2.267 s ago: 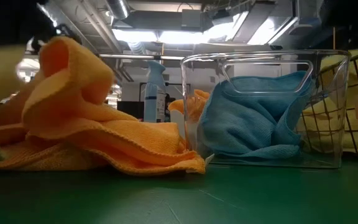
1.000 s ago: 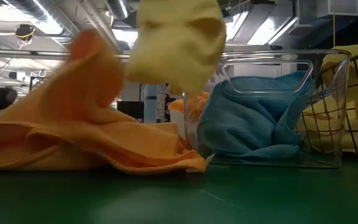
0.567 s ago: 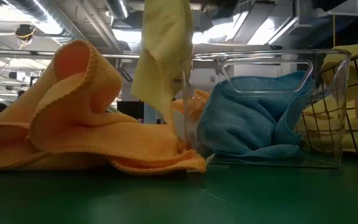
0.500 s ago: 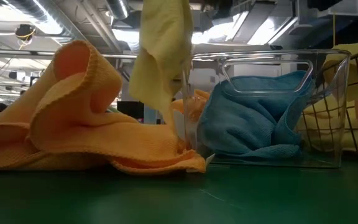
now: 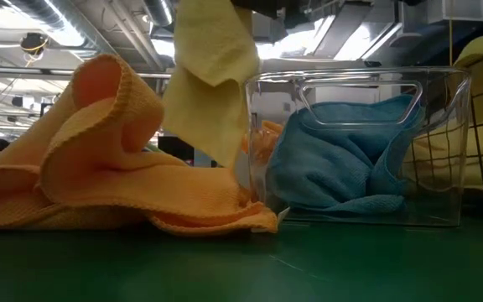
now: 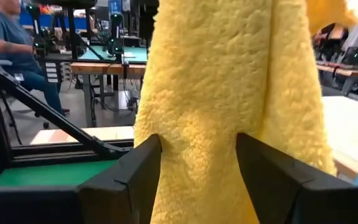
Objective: Sort microfiber towel by color & place in baskets
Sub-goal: Put the yellow towel into the gold wire basket
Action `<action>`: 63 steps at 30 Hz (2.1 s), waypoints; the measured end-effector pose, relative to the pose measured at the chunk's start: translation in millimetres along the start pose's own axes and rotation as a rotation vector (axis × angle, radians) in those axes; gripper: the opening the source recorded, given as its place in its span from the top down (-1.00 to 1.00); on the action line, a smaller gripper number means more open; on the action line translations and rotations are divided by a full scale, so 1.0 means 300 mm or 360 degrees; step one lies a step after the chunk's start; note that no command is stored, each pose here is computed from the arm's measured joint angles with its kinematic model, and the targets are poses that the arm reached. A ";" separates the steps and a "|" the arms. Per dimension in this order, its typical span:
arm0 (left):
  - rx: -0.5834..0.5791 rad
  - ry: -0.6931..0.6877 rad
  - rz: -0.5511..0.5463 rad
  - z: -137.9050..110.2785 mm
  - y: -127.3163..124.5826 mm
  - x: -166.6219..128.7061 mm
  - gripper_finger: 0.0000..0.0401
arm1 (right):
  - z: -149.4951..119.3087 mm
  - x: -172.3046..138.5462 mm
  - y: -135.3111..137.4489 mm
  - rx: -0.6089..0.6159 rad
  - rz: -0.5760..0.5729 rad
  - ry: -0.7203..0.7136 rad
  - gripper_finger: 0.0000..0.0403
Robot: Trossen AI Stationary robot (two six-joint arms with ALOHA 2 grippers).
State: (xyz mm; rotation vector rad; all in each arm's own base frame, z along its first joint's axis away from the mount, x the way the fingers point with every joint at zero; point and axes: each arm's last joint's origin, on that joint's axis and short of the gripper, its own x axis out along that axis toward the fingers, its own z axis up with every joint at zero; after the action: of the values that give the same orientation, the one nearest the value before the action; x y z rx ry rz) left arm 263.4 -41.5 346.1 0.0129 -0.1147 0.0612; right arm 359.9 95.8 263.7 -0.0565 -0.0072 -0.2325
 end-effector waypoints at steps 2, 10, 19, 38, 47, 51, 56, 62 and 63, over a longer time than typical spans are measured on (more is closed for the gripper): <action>-0.0001 0.0001 -0.0005 0.000 -0.002 0.000 1.00 | 0.004 0.007 -0.005 0.0038 -0.0008 0.0021 0.05; -0.0010 0.0025 -0.0015 -0.005 -0.007 -0.002 0.92 | 0.040 0.017 -0.001 -0.0094 -0.0007 0.0012 0.87; -0.0011 0.0179 -0.0012 -0.037 -0.008 -0.003 0.67 | 0.128 -0.054 -0.044 -0.0143 0.0047 0.0124 0.95; 0.0048 0.0415 -0.0015 -0.086 -0.007 -0.013 0.62 | 0.426 -0.577 -0.349 0.0540 0.0273 0.0367 0.98; 0.0048 0.0415 -0.0015 -0.086 -0.007 -0.013 0.62 | 0.404 -0.787 -0.451 0.0859 0.0453 0.0659 0.99; 0.0049 0.0416 -0.0015 -0.086 -0.007 -0.013 0.62 | 0.359 -0.848 -0.480 0.0907 0.0401 0.0890 0.99; 0.0048 0.0415 -0.0015 -0.086 -0.007 -0.013 0.62 | 0.269 -0.856 -0.478 0.0932 0.0261 0.1166 0.99; 0.0054 0.0415 -0.0015 -0.086 -0.007 -0.013 0.62 | 0.121 -0.777 -0.422 0.1027 0.0158 0.1306 0.98; 0.0057 0.0415 -0.0013 -0.086 -0.007 -0.013 0.62 | 0.092 -0.764 -0.412 0.1037 0.0148 0.1345 0.97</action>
State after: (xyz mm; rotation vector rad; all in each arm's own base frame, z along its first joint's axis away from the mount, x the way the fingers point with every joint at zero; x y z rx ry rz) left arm 262.7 -43.4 320.0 0.0413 0.1473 0.0562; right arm 108.5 30.1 294.9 0.6914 0.7571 -0.1381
